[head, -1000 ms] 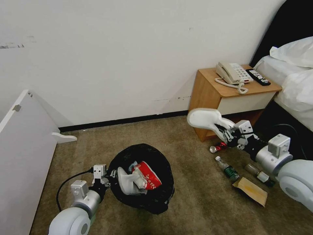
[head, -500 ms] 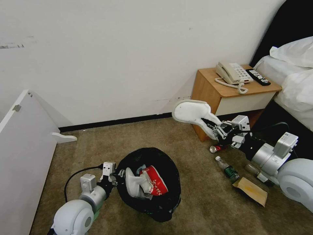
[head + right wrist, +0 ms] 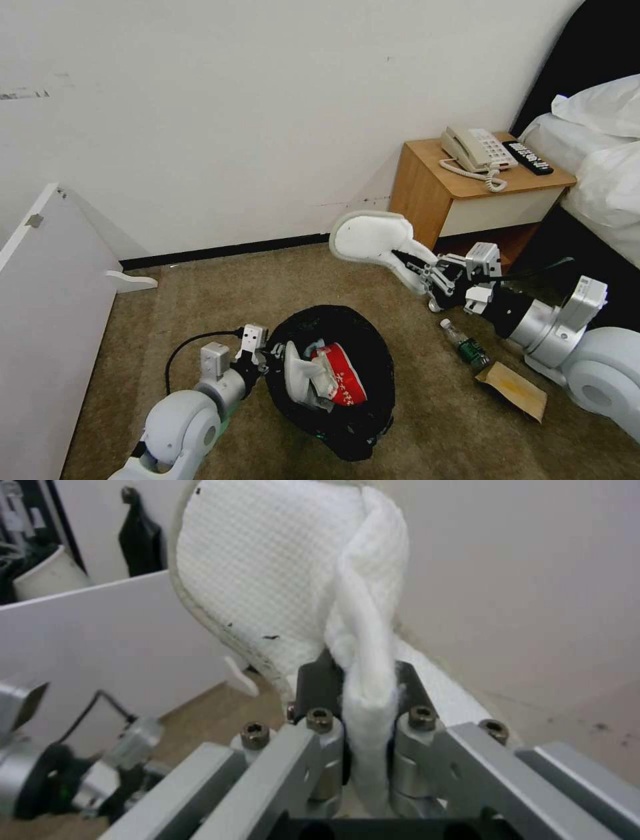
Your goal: Pick up the trash bin, then pick up the garbage from the floor and place it into the trash bin.
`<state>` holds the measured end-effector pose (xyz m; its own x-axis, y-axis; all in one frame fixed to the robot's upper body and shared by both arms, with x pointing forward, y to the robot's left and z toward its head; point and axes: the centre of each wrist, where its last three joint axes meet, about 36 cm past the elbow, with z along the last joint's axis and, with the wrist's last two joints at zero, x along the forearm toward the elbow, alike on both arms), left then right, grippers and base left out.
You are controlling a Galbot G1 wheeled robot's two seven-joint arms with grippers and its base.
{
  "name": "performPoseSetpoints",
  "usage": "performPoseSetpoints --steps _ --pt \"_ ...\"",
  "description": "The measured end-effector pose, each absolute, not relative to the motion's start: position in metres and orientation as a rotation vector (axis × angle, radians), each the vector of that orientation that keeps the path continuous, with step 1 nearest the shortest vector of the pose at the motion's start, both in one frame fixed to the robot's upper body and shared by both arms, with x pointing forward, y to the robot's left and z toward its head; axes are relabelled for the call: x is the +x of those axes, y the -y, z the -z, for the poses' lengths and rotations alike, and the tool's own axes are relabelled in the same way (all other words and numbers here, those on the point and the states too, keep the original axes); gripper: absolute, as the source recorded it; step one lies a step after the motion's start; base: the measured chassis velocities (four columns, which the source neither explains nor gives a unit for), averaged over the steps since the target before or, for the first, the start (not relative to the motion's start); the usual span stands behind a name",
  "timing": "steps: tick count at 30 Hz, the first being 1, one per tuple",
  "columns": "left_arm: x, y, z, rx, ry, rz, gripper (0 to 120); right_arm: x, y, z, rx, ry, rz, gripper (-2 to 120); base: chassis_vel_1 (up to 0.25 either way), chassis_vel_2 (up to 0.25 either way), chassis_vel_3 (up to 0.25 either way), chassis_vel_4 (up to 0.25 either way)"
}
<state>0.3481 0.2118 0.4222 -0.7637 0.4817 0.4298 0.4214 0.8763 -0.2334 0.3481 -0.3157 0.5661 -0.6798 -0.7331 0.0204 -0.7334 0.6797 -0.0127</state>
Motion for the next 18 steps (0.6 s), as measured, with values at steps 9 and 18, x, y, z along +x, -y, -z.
performPoseSetpoints --steps 9,18 --pt "0.366 -0.196 -0.429 -0.705 2.568 -0.192 4 0.355 0.313 -0.545 1.268 2.812 0.029 4 0.0 0.0 0.0 0.0" --pt "0.375 -0.19 -0.434 -0.724 2.577 -0.217 4 0.367 0.292 -0.524 1.308 2.782 0.126 4 0.0 0.0 0.0 0.0"
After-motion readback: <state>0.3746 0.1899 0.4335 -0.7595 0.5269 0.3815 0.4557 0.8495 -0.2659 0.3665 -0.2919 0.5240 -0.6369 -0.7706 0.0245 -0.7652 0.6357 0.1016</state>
